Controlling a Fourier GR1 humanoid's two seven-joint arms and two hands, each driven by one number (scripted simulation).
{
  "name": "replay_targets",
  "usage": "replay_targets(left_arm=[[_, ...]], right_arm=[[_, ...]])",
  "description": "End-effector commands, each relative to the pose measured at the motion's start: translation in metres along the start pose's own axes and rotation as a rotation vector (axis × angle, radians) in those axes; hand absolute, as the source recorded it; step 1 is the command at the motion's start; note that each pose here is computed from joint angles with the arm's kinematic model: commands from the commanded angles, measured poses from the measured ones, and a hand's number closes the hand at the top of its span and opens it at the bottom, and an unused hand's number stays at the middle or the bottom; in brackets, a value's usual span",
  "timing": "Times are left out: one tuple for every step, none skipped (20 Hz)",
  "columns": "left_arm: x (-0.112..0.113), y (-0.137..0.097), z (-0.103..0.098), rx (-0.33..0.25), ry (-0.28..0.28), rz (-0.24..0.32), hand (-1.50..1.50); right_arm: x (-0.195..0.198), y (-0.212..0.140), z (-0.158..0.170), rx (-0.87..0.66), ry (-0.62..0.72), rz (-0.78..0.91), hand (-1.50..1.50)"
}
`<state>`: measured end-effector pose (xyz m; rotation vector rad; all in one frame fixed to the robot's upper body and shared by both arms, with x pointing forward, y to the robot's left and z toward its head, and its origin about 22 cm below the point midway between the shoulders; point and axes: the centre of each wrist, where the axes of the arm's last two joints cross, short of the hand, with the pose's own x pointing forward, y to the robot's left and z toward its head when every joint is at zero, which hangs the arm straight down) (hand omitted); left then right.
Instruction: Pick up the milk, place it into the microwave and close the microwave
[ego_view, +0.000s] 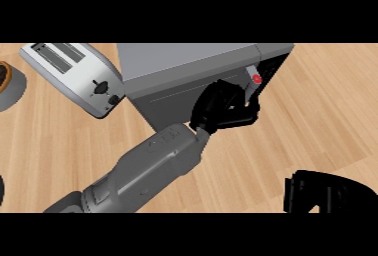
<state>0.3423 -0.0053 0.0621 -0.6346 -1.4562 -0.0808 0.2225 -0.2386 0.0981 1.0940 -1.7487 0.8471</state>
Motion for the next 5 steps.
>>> replay_targets(left_arm=[[-0.021,0.073,0.008,0.253,0.032,0.074,1.5],[-0.019,0.076,0.008,0.25,0.033,0.069,1.5],[-0.023,0.075,0.009,0.255,0.036,0.087,1.5],[-0.018,0.079,0.007,0.241,0.027,0.085,1.5],[-0.024,0.08,0.01,0.24,0.037,0.087,1.5]], right_arm=[[-0.001,0.015,-0.002,-0.017,-0.013,0.001,1.5],[0.001,0.018,-0.003,-0.01,-0.014,0.001,1.5],[-0.001,0.024,-0.003,-0.016,-0.01,-0.005,1.5],[0.002,0.026,-0.005,-0.01,-0.021,0.004,1.5],[0.002,0.029,-0.007,-0.023,-0.026,0.005,1.5]])
